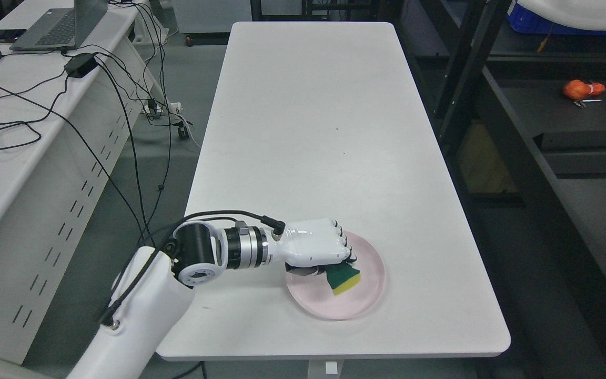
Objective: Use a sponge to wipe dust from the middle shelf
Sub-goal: 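Lift the sponge off the plate with the left hand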
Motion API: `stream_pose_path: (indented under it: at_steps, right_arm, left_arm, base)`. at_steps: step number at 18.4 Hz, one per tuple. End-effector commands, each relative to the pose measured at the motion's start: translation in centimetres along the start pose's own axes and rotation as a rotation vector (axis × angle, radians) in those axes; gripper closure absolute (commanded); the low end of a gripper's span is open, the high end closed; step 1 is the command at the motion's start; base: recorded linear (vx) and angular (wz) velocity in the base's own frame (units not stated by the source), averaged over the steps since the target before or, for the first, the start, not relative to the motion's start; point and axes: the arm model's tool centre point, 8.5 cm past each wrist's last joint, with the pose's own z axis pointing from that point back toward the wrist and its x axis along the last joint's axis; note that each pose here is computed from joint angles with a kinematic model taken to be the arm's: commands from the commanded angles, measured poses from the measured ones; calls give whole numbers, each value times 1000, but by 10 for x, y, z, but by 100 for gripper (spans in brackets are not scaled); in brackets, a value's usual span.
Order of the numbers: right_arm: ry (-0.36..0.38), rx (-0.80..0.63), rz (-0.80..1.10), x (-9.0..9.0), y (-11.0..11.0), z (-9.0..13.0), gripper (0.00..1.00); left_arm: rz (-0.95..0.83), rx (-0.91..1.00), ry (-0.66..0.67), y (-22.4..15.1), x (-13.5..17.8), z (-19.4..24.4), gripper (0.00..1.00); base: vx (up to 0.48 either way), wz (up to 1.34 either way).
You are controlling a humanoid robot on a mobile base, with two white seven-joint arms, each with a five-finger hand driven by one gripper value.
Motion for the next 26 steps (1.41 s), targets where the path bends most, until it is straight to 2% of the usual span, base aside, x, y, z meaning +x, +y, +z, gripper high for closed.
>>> stream_pose_path:
  at_steps: [1, 12, 26]
  right_arm:
    - [50, -14, 3, 2, -10, -1, 0]
    - [52, -14, 3, 2, -10, -1, 0]
    - [50, -14, 3, 2, -10, -1, 0]
  left_arm:
    - [75, 280, 116, 46, -41, 72, 99]
    - [74, 381, 179, 58, -49, 107, 100]
    - [87, 386, 177, 54, -47, 104, 100]
  base:
    - [0, 0]
    - [-5, 2]
    - [-98, -156]
